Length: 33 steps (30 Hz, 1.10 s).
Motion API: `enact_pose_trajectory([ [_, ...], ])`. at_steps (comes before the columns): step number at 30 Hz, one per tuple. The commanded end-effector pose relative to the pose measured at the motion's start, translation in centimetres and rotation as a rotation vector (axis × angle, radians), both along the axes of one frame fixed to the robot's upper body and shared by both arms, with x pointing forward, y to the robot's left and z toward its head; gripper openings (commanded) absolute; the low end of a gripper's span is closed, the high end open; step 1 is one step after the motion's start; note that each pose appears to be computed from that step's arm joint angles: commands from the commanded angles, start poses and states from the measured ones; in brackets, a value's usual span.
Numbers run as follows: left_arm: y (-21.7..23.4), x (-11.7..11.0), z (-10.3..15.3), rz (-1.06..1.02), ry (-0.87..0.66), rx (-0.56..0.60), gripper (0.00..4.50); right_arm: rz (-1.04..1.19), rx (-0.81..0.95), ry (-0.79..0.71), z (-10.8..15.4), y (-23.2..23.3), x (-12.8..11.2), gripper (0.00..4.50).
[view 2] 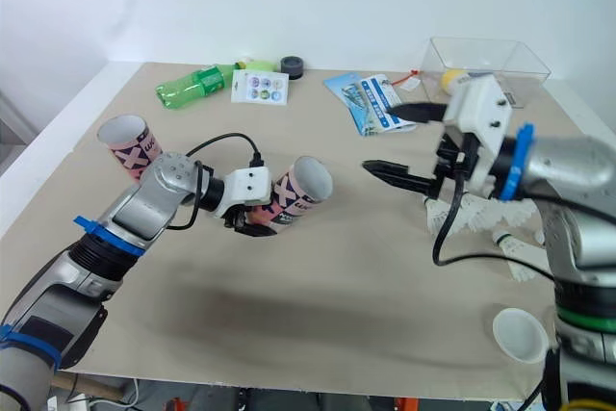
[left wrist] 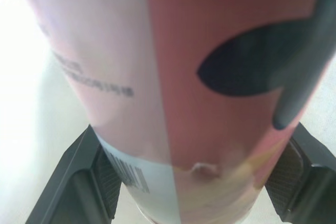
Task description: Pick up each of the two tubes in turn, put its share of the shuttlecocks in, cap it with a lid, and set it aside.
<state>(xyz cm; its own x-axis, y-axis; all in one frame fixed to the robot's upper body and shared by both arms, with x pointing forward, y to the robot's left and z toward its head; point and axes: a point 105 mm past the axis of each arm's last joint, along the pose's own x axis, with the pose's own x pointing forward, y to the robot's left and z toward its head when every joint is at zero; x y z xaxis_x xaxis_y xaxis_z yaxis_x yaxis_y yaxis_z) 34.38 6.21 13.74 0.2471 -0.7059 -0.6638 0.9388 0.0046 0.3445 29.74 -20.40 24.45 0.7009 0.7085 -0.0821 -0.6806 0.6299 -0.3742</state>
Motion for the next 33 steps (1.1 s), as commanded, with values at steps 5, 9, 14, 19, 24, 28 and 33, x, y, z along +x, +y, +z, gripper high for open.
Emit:
enact_pose_trajectory([
  [5, -0.3, -0.2, -0.7, -0.022, 0.014, 0.016, 3.0, -0.431, 0.178, 0.154, -5.0, -3.8, -2.3, 4.41],
  [9, -0.3, -0.1, -0.7, -0.024, 0.012, 0.017, 3.0, -0.496, 0.185, 0.22, -6.8, -3.9, -3.0, 4.41],
  [14, -0.4, -0.1, -0.6, -0.026, 0.01, 0.012, 3.0, -0.579, 0.209, 0.294, -9.2, -4.4, -3.7, 4.41],
  [19, -0.5, -0.3, -0.6, -0.03, 0.011, 0.011, 3.0, -0.599, 0.279, 0.34, -10.7, -4.2, -2.8, 4.41],
  [24, -0.6, -0.3, -0.6, -0.029, 0.009, 0.008, 3.0, -0.615, 0.285, 0.328, -11.3, -4.0, -0.7, 4.41],
  [28, -0.5, -0.4, -0.6, -0.026, 0.008, 0.008, 3.0, -0.643, 0.3, 0.316, -11.7, -4.2, 0.8, 4.41],
  [33, -0.3, -0.5, -0.6, -0.014, 0.008, 0.008, 3.0, -0.666, 0.295, 0.281, -11.6, -4.6, 2.3, 4.41],
])
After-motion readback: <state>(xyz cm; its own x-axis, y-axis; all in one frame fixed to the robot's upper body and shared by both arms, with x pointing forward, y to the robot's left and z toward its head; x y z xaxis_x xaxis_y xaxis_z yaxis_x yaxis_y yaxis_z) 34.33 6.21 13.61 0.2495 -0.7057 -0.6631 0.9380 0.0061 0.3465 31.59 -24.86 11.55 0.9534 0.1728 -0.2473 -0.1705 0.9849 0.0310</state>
